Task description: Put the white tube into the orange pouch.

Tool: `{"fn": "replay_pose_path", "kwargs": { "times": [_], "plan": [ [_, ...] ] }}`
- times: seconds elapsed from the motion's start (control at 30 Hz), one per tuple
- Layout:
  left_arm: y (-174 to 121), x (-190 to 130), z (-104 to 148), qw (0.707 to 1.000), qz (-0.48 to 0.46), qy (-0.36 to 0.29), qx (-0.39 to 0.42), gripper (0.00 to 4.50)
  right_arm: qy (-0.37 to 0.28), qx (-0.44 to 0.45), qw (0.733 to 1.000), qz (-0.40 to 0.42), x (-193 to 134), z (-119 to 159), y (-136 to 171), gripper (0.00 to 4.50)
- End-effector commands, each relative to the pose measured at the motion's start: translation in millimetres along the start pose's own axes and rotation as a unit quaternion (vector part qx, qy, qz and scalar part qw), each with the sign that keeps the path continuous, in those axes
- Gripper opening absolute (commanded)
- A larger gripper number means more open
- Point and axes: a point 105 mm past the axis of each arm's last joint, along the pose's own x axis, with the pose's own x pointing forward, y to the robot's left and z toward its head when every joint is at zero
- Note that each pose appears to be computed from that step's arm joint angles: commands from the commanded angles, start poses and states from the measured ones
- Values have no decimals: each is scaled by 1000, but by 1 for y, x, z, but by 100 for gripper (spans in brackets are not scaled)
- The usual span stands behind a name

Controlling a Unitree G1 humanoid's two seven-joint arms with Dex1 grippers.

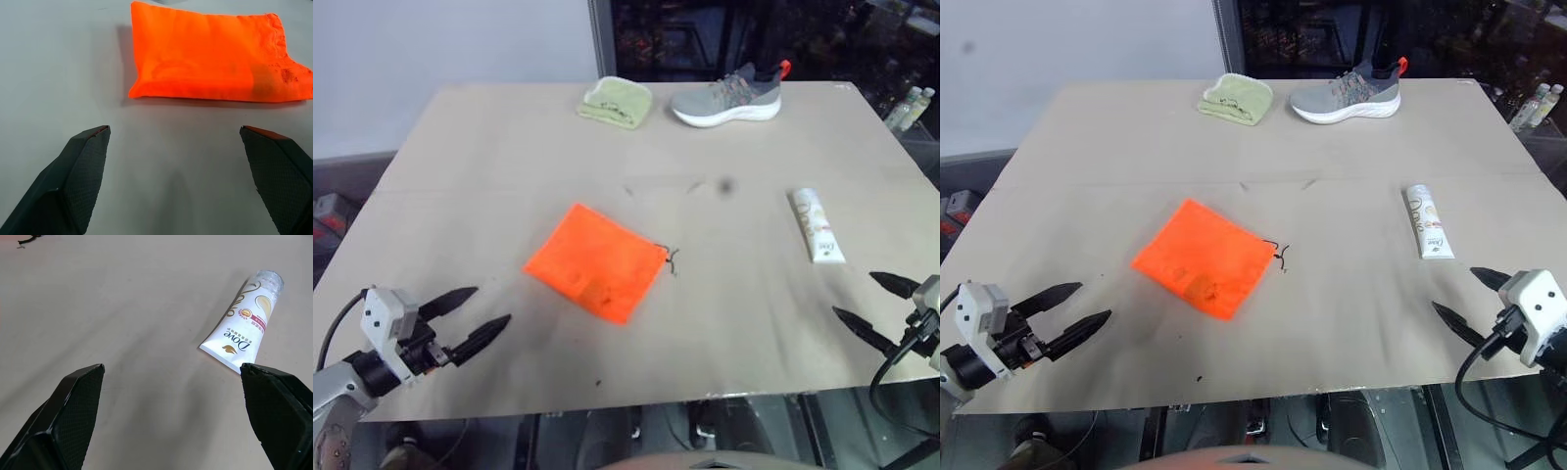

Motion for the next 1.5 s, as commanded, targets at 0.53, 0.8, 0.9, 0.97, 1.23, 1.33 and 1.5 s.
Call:
{"fn": "replay_pose_path", "kwargs": {
  "times": [0.53,0.8,0.9,0.97,1.23,1.33,1.5],
  "plan": [
    [-59,70,29,972,-168,4,164,442,-123,-49,967,217,58,67,91,450],
    [-29,95,14,945,-138,60,290,442,-153,-69,959,227,75,88,101,450],
    [-11,100,11,932,-123,73,332,442,-151,-71,960,226,75,90,101,450],
    [1,105,5,917,-119,90,371,442,-150,-73,960,225,75,91,102,450],
    [36,127,11,876,-117,89,459,442,-152,-78,960,222,77,94,99,450],
    [50,130,20,848,-125,98,506,442,-155,-75,960,220,79,94,98,450],
    [60,135,38,816,-153,109,547,367,-157,-77,959,221,82,91,99,450]
  ]
}}
